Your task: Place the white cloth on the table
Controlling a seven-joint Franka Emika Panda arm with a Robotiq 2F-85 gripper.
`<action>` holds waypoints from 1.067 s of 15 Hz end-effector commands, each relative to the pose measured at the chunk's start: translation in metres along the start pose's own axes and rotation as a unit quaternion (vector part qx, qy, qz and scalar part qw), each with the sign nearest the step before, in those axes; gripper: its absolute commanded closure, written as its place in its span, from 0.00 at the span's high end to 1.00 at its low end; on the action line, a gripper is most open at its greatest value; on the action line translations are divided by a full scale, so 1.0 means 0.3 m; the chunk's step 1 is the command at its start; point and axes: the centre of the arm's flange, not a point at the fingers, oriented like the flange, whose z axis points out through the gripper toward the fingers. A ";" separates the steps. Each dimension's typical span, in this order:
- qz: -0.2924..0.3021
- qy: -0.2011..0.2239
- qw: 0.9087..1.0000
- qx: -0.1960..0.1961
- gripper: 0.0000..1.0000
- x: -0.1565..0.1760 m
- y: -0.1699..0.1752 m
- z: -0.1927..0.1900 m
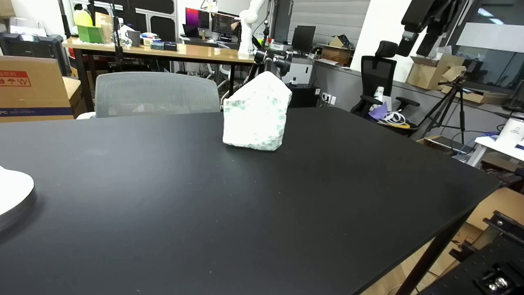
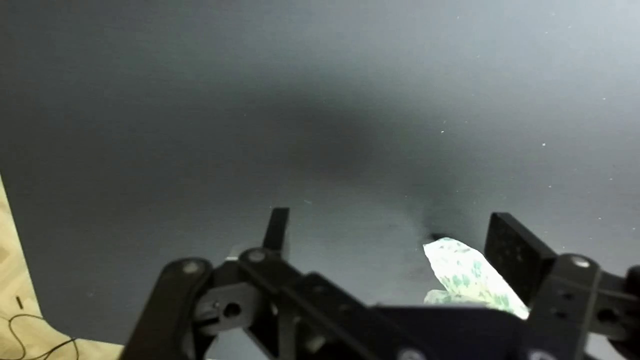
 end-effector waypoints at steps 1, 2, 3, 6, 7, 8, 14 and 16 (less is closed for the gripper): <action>-0.011 0.027 0.999 -0.022 1.00 0.115 -0.064 0.082; -0.017 0.039 0.999 -0.025 1.00 0.157 -0.097 0.105; -0.023 0.048 0.998 -0.025 1.00 0.193 -0.131 0.128; -0.030 0.063 0.997 -0.017 1.00 0.284 -0.234 0.211; -0.030 0.066 0.997 -0.012 1.00 0.310 -0.265 0.245; -0.029 0.068 0.997 -0.007 1.00 0.329 -0.290 0.273; 0.009 0.083 0.996 0.013 1.00 0.429 -0.373 0.413; 0.014 0.089 0.996 0.022 1.00 0.453 -0.392 0.441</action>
